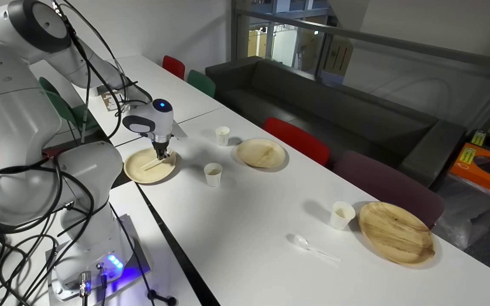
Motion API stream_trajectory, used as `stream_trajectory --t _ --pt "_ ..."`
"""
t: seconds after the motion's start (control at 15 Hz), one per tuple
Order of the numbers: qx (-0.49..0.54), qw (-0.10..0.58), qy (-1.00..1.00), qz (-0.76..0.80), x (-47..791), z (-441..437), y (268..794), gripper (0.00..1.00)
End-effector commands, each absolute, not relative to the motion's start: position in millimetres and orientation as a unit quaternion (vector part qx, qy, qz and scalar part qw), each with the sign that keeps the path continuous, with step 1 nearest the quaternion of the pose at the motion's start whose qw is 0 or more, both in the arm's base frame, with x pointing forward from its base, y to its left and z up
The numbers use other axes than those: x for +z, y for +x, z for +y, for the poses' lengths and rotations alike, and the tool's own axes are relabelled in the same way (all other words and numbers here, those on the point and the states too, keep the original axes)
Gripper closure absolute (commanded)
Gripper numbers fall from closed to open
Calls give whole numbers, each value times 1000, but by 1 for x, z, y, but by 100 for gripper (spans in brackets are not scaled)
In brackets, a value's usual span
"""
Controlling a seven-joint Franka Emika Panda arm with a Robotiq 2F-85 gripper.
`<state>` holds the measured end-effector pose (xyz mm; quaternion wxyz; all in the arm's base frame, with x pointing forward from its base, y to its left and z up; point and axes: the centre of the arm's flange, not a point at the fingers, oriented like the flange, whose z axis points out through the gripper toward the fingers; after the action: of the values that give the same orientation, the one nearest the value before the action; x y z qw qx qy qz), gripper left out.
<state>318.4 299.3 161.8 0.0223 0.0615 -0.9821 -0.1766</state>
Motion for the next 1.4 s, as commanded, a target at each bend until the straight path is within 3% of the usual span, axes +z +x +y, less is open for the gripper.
stream_trajectory --t 0.0,0.53,0.6,0.73,1.2,1.33 --pt "-194 29 36 -980 161 305 324 97" --pt "-185 51 51 -980 146 305 317 97" --pt "-191 65 56 -978 145 306 315 64" --pt "-185 71 56 -979 144 308 310 58" --pt "-161 12 65 -985 162 308 292 6" --pt "-140 -9 78 -987 167 310 286 0"
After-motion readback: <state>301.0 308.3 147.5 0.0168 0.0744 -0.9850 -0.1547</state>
